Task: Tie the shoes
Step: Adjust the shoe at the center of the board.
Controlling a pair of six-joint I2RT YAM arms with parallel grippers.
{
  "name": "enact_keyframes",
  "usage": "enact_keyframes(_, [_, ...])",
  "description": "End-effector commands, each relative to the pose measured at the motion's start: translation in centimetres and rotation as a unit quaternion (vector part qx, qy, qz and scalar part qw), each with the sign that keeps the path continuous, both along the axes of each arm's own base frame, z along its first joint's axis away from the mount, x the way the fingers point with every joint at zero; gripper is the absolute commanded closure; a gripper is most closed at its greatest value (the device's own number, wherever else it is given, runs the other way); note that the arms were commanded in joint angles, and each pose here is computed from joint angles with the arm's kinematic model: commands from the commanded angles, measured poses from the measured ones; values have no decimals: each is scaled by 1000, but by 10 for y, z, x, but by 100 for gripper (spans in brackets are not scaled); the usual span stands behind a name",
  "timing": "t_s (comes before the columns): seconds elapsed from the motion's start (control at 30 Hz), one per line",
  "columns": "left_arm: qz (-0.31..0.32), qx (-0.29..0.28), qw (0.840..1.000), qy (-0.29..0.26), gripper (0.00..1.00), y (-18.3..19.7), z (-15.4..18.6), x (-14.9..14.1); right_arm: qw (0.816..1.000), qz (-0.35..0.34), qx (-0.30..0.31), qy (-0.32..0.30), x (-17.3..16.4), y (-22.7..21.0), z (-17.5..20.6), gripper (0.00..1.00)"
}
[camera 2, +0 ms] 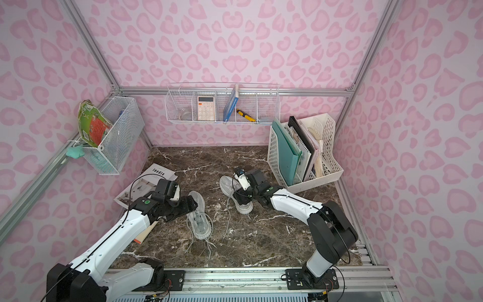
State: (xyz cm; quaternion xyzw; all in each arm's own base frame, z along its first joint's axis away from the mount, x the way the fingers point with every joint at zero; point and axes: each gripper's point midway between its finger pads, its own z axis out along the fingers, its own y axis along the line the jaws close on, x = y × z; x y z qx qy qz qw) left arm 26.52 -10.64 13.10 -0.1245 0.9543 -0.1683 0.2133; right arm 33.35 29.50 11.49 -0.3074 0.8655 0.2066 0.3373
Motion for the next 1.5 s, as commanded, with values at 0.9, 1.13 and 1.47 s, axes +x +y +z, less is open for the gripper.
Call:
enact_keyframes(0.9, [-139, -55, 989, -4, 29, -100, -33, 73, 985, 13, 119, 127, -39, -8, -23, 59])
enact_keyframes(1.13, [-157, -59, 985, 27, 40, -102, -49, 56, 986, -32, 132, 99, -9, -24, -10, 46])
enact_keyframes(1.47, [-181, -21, 982, 53, 53, -106, -76, 53, 988, -30, 102, 112, -5, -17, -29, 43])
